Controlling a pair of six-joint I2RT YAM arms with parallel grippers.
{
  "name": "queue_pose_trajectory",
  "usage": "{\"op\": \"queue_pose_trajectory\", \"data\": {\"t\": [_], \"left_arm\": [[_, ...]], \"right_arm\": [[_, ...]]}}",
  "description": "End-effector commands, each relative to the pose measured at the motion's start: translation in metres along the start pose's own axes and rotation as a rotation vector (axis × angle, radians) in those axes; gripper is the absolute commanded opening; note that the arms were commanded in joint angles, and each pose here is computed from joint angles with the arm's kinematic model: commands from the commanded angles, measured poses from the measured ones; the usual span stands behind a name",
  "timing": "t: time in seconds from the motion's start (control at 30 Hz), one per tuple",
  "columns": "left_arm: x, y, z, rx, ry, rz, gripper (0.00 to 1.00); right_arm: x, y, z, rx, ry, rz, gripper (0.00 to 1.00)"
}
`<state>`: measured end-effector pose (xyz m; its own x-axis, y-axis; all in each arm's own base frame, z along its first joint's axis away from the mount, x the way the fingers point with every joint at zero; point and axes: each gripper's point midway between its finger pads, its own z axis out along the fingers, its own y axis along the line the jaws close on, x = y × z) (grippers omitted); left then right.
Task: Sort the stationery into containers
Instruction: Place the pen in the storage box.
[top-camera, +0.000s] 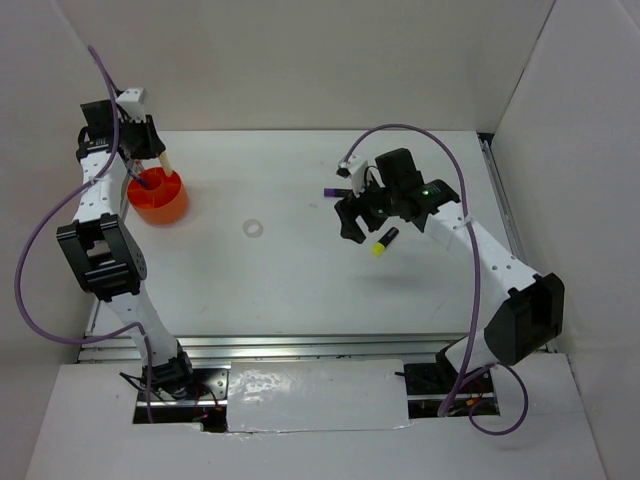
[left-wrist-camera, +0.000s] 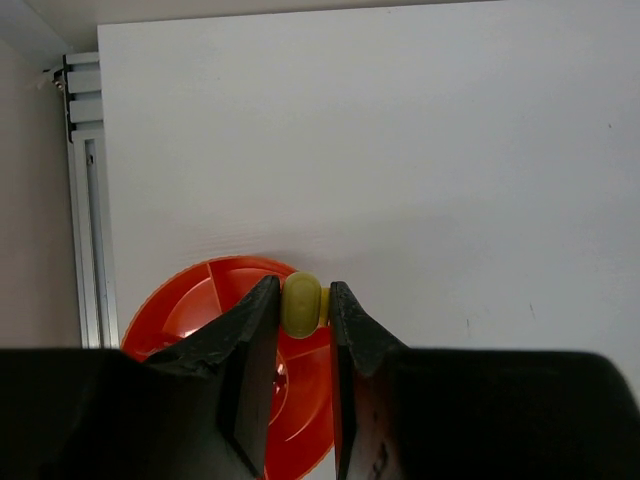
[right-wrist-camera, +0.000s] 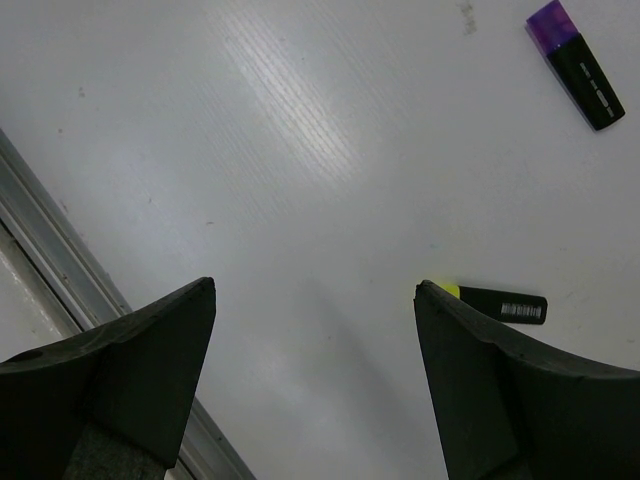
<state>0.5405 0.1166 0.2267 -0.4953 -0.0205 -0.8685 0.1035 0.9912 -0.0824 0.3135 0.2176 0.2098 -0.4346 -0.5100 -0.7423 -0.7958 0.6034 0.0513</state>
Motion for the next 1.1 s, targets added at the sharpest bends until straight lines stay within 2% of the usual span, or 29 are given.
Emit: {"op": "queue_pose_trajectory", "data": {"t": [0.0, 0.07, 0.37, 0.53, 0.67, 0.83, 1.07], "left_arm": [[-0.010, 0.005, -0.002, -0.025, -0.012, 0.039, 0.00], [-0.007, 0.007, -0.002, -0.030, -0.006, 0.040, 0.02], [0.002, 0.006, 0.002, -0.020, 0.019, 0.019, 0.35], [0.000, 0.003, 0.002, -0.007, 0.013, 0.010, 0.41], [-0.004, 0.000, 0.001, 0.003, 0.007, 0.013, 0.53], [-0.016, -0.004, -0.006, 0.018, -0.018, 0.008, 0.60], [-0.055, -0.025, -0.037, 0.048, -0.122, 0.034, 0.61]], "right_arm": [[0.002, -0.005, 0.003, 0.003, 0.005, 0.017, 0.87], [0.001, -0.007, 0.003, 0.009, 0.004, 0.025, 0.87], [0.015, -0.027, 0.008, 0.043, 0.048, 0.134, 0.86], [0.026, -0.037, 0.009, 0.062, 0.069, 0.182, 0.86], [0.030, -0.045, 0.008, 0.075, 0.081, 0.209, 0.86], [0.034, -0.058, 0.005, 0.107, 0.087, 0.247, 0.86], [0.052, -0.089, -0.001, 0.225, 0.137, 0.321, 0.84]]}}
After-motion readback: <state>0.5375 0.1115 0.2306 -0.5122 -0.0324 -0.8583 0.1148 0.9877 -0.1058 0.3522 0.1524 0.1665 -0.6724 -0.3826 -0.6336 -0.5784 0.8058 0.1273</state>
